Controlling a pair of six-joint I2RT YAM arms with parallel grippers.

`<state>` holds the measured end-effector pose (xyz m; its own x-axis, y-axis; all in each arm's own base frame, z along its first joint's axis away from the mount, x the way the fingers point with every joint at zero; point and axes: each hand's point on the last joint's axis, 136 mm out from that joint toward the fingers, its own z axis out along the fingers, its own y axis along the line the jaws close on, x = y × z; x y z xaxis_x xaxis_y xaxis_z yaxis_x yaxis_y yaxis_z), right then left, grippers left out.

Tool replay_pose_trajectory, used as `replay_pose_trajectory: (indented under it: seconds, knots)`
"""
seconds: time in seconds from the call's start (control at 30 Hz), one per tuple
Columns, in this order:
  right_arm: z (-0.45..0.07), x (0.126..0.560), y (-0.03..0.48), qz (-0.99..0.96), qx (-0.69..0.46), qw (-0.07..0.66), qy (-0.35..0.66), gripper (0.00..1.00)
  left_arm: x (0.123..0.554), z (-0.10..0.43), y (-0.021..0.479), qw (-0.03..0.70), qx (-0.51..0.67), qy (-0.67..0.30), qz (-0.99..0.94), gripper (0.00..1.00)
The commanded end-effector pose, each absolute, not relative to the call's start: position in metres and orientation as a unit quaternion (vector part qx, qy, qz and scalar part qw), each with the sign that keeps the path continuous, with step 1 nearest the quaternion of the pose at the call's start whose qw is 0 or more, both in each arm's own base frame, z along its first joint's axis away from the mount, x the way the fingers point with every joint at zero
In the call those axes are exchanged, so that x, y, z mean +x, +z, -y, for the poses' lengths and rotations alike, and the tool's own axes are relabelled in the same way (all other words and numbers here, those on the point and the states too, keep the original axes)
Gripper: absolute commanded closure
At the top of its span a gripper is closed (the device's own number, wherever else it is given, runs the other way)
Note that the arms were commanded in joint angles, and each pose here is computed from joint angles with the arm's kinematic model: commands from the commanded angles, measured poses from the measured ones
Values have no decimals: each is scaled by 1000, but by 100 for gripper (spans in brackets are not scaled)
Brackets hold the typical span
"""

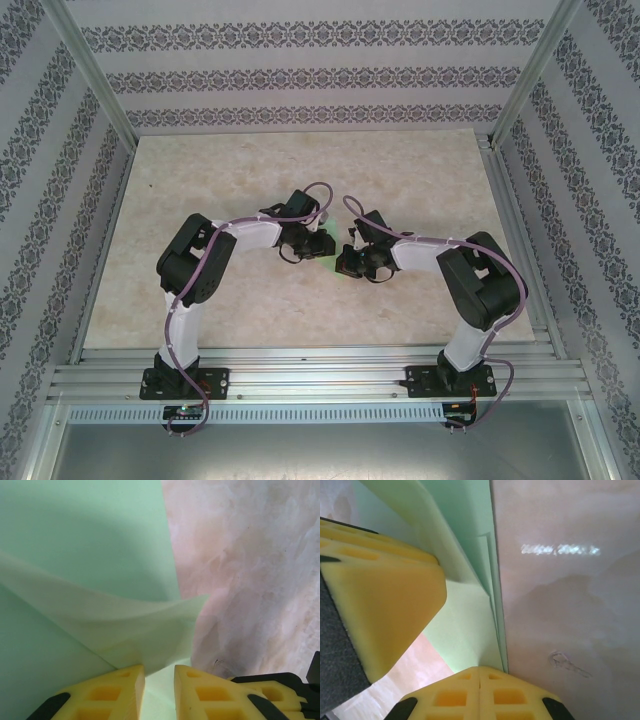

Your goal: Fold a paper plane with a square sheet of paper (fold left side to right side)

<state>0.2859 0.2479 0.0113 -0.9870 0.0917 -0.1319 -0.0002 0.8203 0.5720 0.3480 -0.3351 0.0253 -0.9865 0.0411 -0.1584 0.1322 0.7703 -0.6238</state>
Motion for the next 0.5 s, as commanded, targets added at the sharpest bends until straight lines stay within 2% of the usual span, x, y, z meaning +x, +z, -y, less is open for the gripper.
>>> replay_pose_trajectory:
  seconds: [0.0, 0.47]
  knots:
    - [-223, 250, -26, -974, 38, 16, 222, 95, 364, 320, 12, 81, 39, -292, -952, 73]
    - [-206, 232, -37, -981, 45, -5, 187, 95, 408, 289, 10, 114, 29, -264, -957, 73]
